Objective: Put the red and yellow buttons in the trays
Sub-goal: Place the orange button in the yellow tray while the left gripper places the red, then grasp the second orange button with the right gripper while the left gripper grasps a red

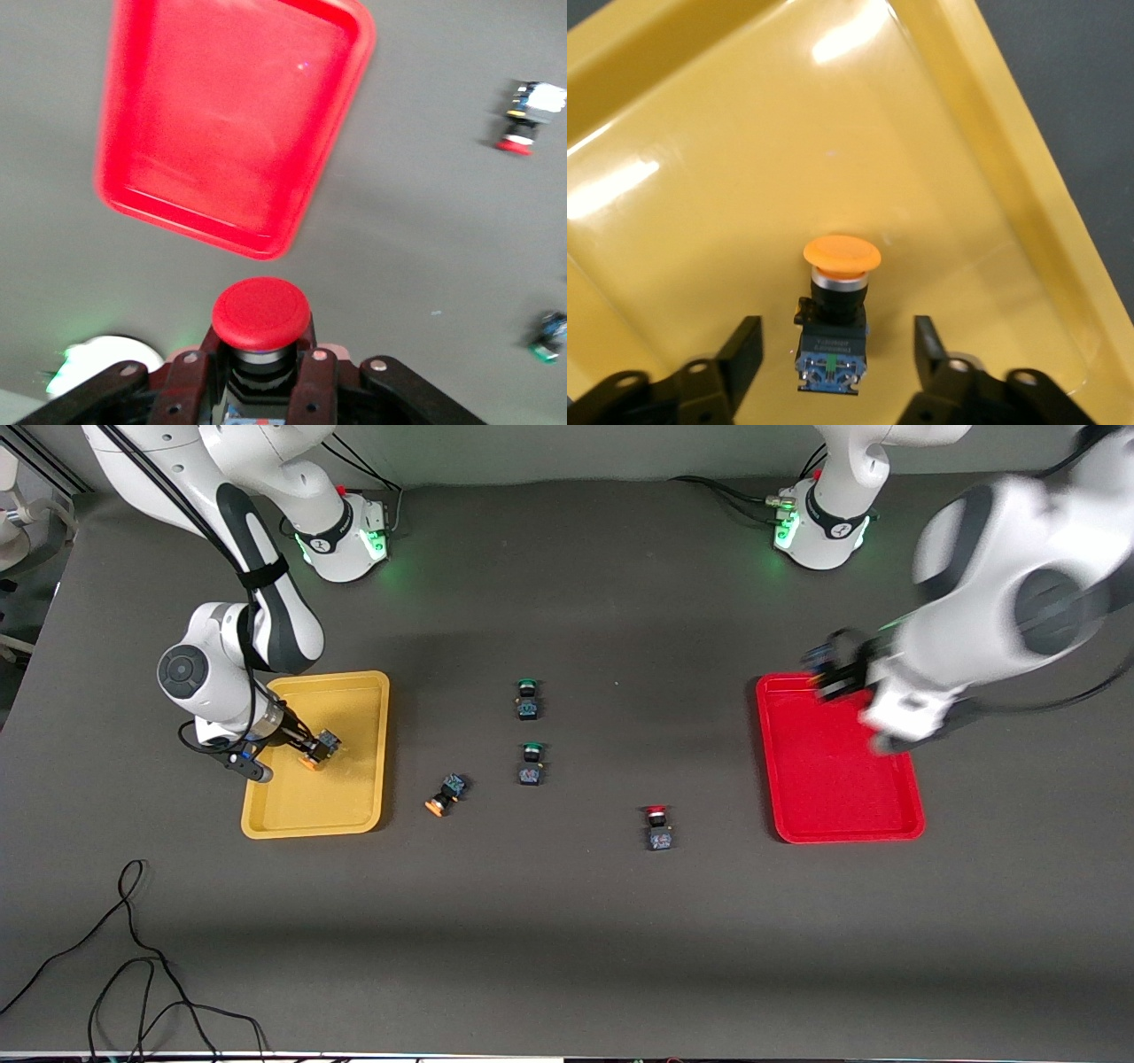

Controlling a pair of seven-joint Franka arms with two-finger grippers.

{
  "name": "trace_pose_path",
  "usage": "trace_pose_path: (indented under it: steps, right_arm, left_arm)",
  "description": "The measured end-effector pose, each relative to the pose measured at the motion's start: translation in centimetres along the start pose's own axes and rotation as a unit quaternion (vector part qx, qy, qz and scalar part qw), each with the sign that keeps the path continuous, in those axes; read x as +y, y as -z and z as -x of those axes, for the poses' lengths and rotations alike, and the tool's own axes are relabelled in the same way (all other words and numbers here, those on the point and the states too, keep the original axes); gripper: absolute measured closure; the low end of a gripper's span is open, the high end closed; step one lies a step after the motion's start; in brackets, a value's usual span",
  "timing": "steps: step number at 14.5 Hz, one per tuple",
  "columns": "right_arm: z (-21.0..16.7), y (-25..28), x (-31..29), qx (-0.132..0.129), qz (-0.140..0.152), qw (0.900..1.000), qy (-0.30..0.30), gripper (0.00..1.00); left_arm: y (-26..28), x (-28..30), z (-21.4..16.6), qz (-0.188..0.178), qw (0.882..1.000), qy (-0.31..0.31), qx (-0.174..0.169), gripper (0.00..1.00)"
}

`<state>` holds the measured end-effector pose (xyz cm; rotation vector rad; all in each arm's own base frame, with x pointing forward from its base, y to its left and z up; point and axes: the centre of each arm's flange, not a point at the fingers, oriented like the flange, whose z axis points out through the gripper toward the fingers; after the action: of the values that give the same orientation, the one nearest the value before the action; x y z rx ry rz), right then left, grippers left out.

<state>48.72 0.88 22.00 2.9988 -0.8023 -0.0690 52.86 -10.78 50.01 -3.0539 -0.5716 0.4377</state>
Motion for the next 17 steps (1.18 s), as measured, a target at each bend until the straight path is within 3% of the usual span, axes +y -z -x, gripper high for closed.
trace_pose_path:
  steps: [2, 4, 6, 9, 13, 17]
  right_arm:
    - [-0.6, 1.7, -0.8, 0.004, -0.011, 1.0, 0.003, 0.01]
    - [-1.4, 5.4, -3.3, -0.006, -0.039, 0.999, 0.0, 0.0]
    - [-1.3, 10.2, -8.9, -0.022, -0.087, 0.996, -0.009, 0.0]
    - [0.9, 13.9, -18.4, -0.031, -0.108, 0.993, -0.027, 0.0]
    - [3.3, 8.0, -27.0, -0.051, -0.081, 0.994, -0.043, 0.0]
    - [3.3, -1.5, -27.6, -0.064, -0.032, 0.996, -0.048, 0.0]
  left_arm:
    - [-0.2, -4.3, -0.8, 0.001, 1.0, -0.01, -0.004, 0.67]
    - [-3.7, -5.6, -2.0, -0.007, 1.0, -0.011, -0.01, 0.67]
    - [-9.5, -5.1, -3.0, -0.01, 1.0, -0.014, -0.007, 0.67]
    - [-17.4, -4.8, -4.3, -0.013, 1.0, -0.012, -0.008, 0.67]
    - [-24.3, -4.7, -6.0, -0.006, 1.0, -0.008, 0.01, 0.67]
    - [-28.8, -4.8, -6.8, -0.002, 1.0, -0.008, 0.022, 0.67]
